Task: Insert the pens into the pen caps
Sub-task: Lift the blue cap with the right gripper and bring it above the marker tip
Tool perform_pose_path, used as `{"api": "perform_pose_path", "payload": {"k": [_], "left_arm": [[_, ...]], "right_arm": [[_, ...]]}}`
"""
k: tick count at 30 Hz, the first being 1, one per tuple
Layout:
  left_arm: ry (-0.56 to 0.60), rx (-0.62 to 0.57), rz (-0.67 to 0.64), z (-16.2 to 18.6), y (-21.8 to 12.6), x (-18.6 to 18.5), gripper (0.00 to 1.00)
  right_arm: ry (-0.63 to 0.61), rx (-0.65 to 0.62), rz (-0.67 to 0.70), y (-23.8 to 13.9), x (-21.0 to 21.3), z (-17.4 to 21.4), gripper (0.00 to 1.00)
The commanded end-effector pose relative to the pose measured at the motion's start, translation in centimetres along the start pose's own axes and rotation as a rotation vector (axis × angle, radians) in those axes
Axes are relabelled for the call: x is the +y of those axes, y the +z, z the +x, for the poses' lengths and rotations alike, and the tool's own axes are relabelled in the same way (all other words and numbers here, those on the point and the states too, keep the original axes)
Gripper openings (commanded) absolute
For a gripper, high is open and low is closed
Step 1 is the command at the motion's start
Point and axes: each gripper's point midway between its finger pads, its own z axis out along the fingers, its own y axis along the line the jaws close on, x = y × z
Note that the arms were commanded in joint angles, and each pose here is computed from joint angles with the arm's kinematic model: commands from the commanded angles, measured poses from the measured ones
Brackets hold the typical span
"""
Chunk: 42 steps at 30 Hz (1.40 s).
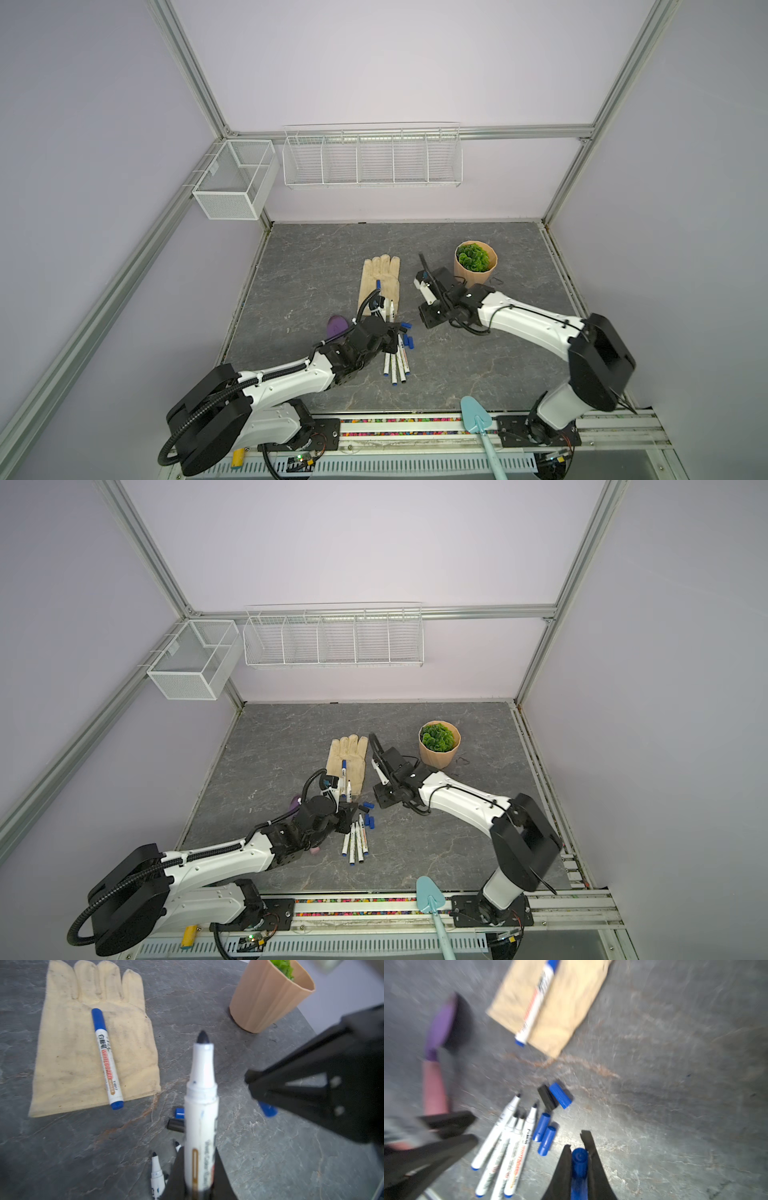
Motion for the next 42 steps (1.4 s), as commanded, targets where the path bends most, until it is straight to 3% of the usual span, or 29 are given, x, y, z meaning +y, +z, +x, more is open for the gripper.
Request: {"api": "perform_pose_path", "payload": {"k": [1, 7, 13, 42], "left_arm": [[0.049, -0.028, 0.130, -0.6, -0.5, -2.2, 0.00], [0.087, -0.035, 0.209, -0.5, -0.9, -3.7, 0.00], [0.118, -0.018, 0.237, -0.3, -0.7, -4.6, 0.00], [0.151, -0.004, 0.249, 0.1, -0.6, -5.4, 0.00]], "right_arm": [[0.092, -0.159, -0.190, -2.7, 1.9, -3.2, 0.08], [0.117, -0.299, -0.338, -6.2, 3.5, -5.8, 0.08], [0.109, -0.303, -0.397, -6.3, 4.7, -6.5, 0.09], [0.036, -0.209, -0.359, -2.9, 6.5, -4.6, 0.08]]}}
